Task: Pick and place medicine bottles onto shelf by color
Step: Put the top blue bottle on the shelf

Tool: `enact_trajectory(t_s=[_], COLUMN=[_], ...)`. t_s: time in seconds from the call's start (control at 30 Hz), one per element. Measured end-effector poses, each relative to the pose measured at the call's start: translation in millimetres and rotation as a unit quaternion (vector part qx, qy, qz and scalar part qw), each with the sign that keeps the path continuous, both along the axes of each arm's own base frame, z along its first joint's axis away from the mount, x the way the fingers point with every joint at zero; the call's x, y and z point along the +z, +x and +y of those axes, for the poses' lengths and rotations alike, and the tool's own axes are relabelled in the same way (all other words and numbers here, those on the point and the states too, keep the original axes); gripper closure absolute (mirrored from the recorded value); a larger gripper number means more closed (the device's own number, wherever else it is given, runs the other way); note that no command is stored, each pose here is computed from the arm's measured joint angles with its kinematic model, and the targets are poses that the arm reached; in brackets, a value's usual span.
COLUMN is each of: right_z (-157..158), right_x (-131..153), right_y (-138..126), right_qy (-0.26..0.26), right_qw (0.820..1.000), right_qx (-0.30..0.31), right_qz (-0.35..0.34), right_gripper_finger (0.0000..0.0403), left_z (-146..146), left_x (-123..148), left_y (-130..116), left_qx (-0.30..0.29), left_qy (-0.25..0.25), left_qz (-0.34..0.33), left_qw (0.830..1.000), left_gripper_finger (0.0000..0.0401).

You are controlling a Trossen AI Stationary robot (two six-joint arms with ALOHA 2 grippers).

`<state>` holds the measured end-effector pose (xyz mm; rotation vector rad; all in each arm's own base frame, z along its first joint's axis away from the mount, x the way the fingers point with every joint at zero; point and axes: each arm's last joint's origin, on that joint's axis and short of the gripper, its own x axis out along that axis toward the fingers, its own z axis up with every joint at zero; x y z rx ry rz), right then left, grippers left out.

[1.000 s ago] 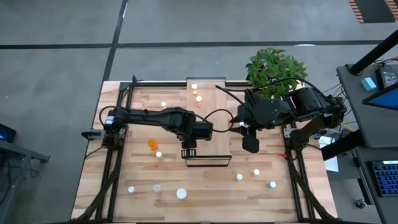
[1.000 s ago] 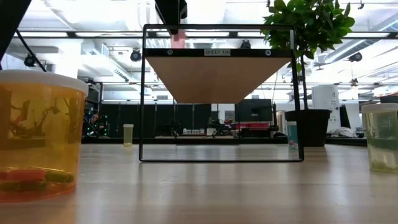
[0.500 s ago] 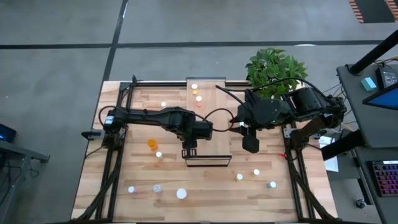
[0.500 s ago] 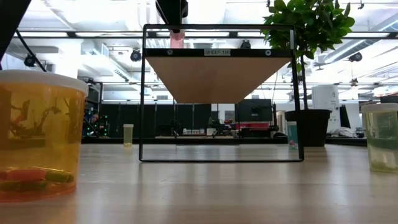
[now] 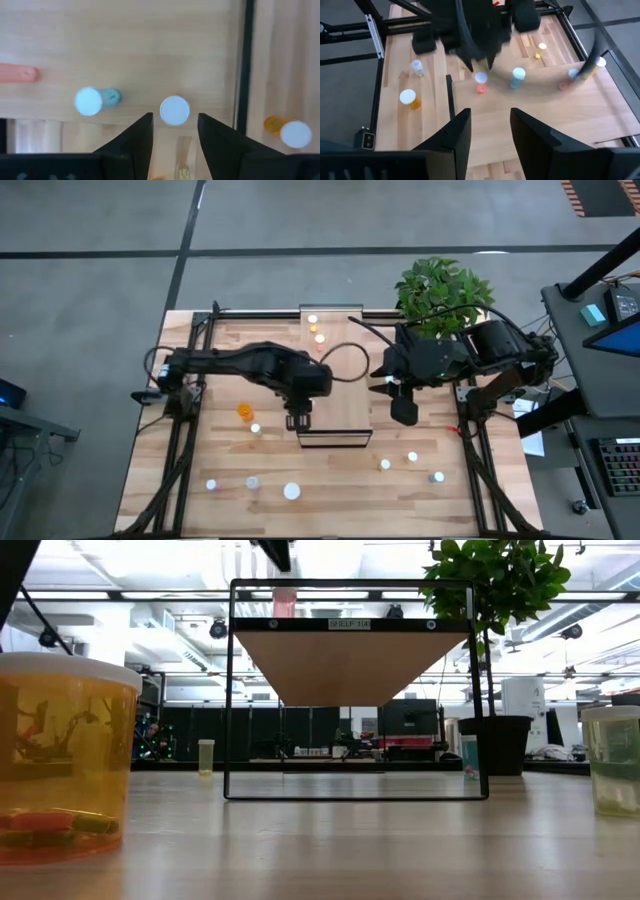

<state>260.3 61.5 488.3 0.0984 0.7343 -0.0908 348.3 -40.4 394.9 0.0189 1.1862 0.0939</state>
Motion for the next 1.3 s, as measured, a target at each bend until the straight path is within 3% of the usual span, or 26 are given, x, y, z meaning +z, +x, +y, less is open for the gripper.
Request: enact_trajectory(t_s=[0.17,0.33,0.67,1.03,1.3], right_z=[-3,1,19,12,4], right_x=[6,2,-42,-91,-143], right_y=[-11,-16,-25,-52,-71], right_qy=[0.021,0.046,0.097,0.142,0.17], right_qw=[1.0,0.998,0.989,0.972,0.953], right_qx=[-0.017,-0.035,-0.081,-0.153,-0.214], right_qz=[-0.01,-0.001,0.075,0.106,0.13], right_gripper_finger=[0.0275,0.0275,0.0275,0.0275,0.0275], left_z=[3,8,13,15,16], left_x=[31,54,75,87,87], left_y=[-25,-50,-87,-100,-101], left_qx=[-0.006,0.002,0.009,0.013,0.019], left_qy=[-0.004,0.022,0.025,0.025,0.034], left_qz=[-0.064,-0.11,-0.149,-0.187,-0.188], left_qw=[0.998,0.994,0.989,0.982,0.981], left_gripper_finger=[0.0263,0.0263,0.0263,0.0263,0.0263])
